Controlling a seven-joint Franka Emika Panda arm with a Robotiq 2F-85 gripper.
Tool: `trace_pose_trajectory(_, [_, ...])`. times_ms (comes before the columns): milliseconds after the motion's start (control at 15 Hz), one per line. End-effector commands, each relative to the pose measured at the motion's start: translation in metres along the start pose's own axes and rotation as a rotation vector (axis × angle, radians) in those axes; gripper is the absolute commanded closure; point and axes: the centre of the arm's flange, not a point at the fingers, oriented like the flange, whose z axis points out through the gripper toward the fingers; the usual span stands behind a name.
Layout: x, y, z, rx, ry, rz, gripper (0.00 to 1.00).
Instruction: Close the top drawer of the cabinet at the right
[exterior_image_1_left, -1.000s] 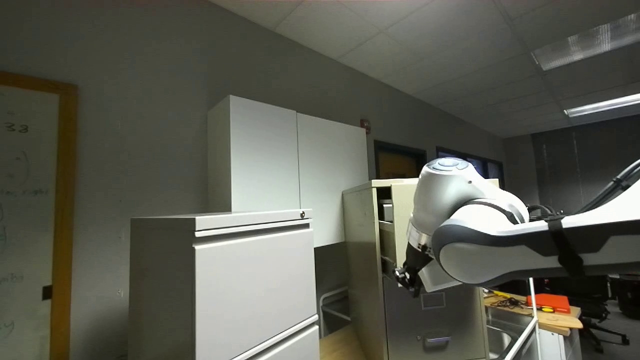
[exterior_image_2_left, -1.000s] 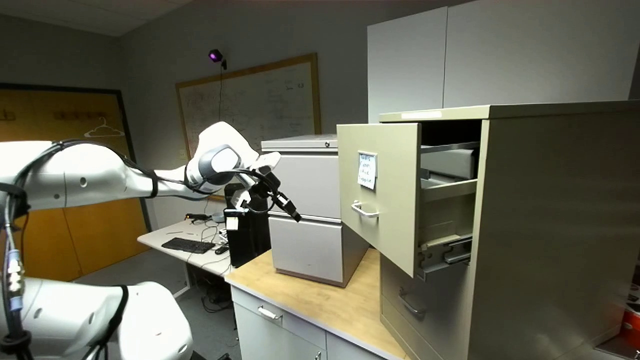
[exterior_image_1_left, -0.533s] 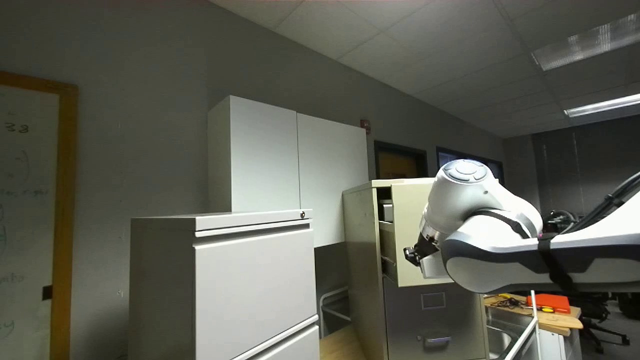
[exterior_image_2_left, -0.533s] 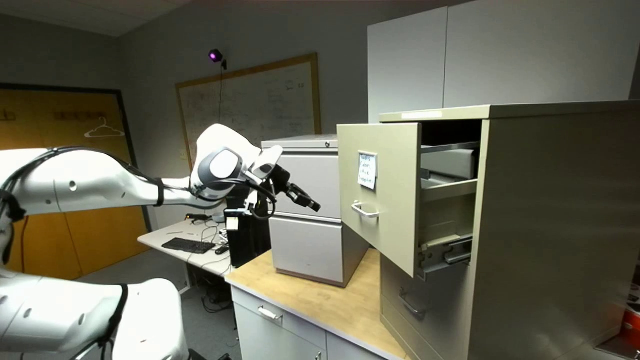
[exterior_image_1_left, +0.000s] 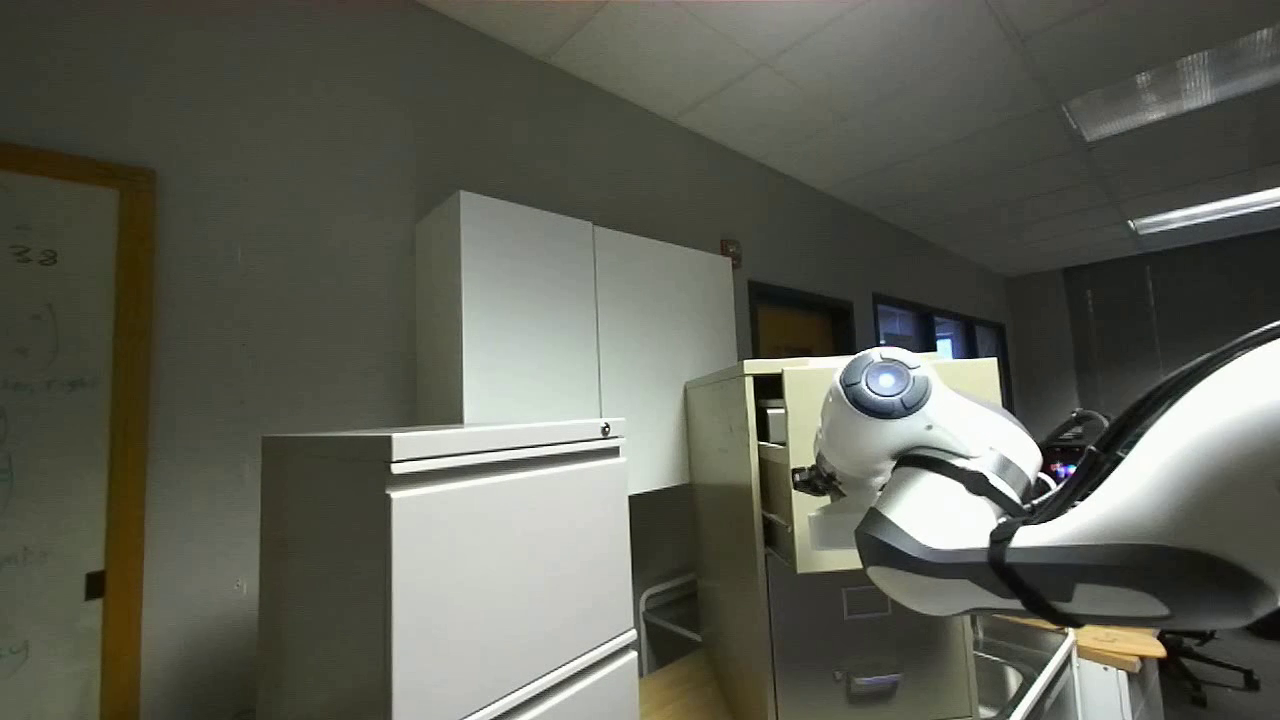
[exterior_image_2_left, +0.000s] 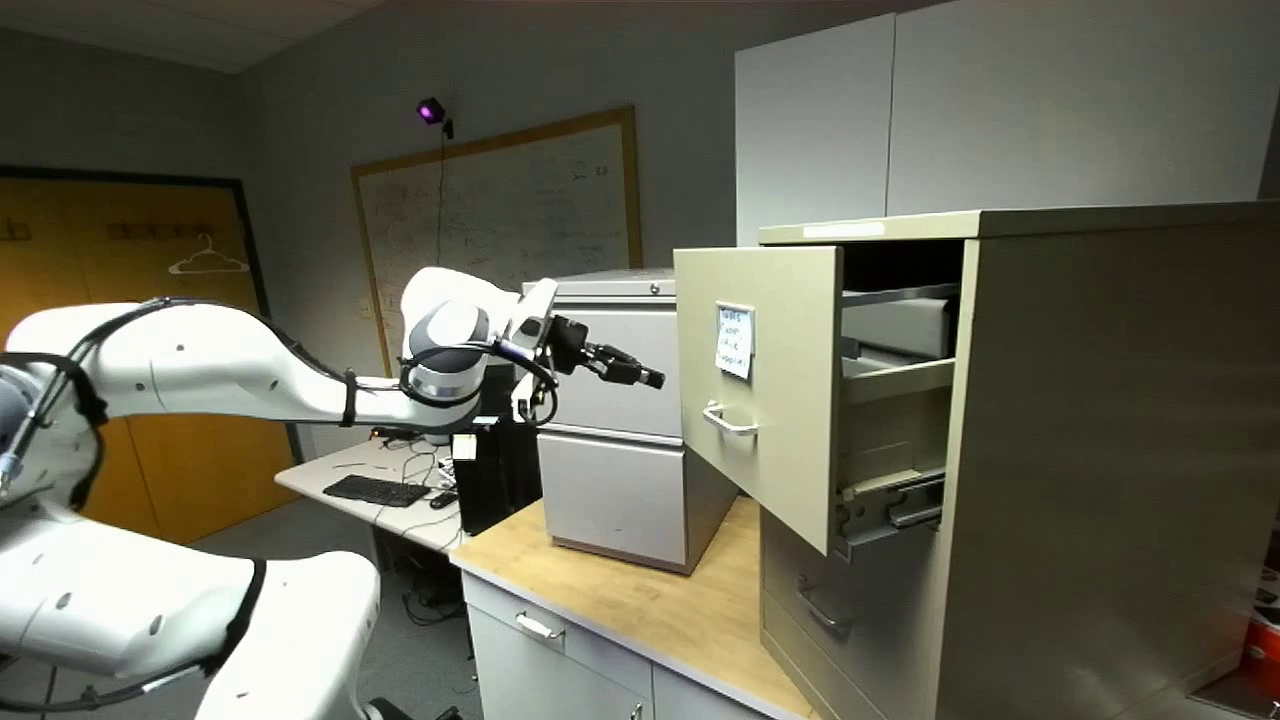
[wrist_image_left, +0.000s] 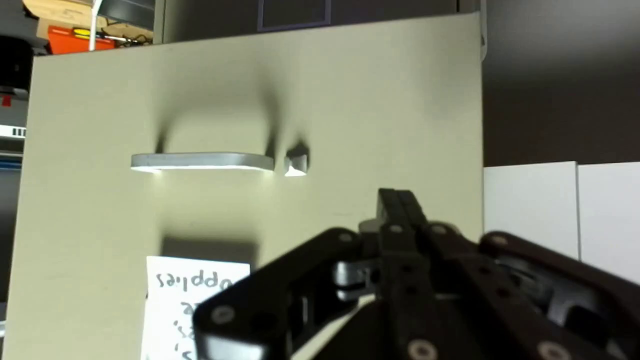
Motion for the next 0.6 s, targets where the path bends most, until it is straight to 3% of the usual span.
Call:
trace_pose_trajectory(0, [0.013, -0.023, 0.014, -0.032, 0.052, -0.012, 1.00])
trace_pose_trajectory(533, [0.025, -0.078, 0.043, -0.056, 0.043, -0.105, 1.00])
